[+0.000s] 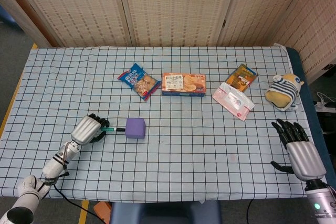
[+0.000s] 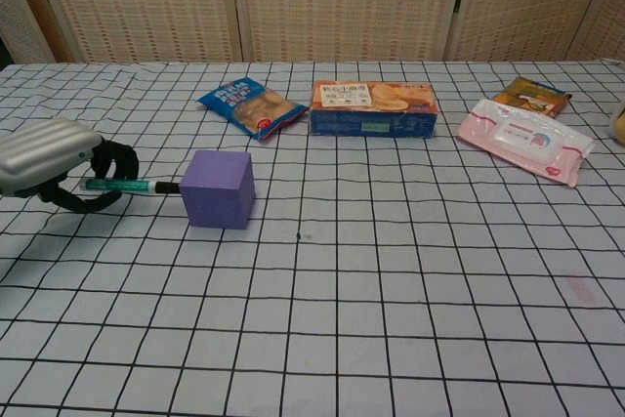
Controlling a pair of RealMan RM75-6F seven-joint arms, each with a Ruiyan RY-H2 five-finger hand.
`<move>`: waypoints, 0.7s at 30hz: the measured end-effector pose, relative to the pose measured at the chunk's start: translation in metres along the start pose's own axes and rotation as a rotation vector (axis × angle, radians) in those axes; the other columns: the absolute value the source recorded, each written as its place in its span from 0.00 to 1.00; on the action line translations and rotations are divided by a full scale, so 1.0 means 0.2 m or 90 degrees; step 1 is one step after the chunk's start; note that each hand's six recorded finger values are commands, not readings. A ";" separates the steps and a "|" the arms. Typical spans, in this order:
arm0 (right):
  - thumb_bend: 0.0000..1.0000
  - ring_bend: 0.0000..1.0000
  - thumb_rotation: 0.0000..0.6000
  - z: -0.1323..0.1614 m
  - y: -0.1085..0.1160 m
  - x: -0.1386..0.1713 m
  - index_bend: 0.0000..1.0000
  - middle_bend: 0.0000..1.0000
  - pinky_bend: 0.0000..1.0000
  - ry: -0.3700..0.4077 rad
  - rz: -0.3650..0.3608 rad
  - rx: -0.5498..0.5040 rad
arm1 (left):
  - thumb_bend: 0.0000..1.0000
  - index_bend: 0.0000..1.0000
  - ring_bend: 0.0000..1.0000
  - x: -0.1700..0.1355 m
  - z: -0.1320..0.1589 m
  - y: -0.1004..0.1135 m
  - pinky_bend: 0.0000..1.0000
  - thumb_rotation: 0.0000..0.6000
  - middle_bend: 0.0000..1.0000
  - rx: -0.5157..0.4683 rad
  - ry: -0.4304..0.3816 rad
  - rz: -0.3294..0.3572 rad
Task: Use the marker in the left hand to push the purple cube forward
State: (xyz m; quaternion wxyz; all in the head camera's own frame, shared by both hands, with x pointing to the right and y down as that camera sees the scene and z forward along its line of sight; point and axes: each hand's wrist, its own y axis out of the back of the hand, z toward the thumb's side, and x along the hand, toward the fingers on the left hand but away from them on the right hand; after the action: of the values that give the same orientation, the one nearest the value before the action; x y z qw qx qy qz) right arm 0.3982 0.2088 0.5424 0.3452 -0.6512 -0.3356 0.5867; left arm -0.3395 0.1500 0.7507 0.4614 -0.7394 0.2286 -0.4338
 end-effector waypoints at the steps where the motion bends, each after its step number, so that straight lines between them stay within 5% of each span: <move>1: 0.00 0.00 1.00 0.00 0.00 0.00 0.00 0.00 0.00 -0.001 0.001 0.000 | 0.55 0.90 0.68 0.01 0.01 0.00 0.44 1.00 0.97 -0.004 0.000 0.002; 21: 0.00 0.00 1.00 -0.03 0.04 0.01 0.00 0.00 0.00 -0.005 -0.011 -0.012 | 0.55 0.90 0.68 0.21 0.29 -0.01 0.47 1.00 0.97 0.002 -0.060 0.026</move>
State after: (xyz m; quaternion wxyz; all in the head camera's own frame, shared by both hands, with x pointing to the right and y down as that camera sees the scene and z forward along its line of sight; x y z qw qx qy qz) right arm 0.4049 0.2057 0.5340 0.3429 -0.6490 -0.3481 0.5831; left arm -0.2687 0.1487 0.7596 0.4818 -0.7534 0.2210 -0.3893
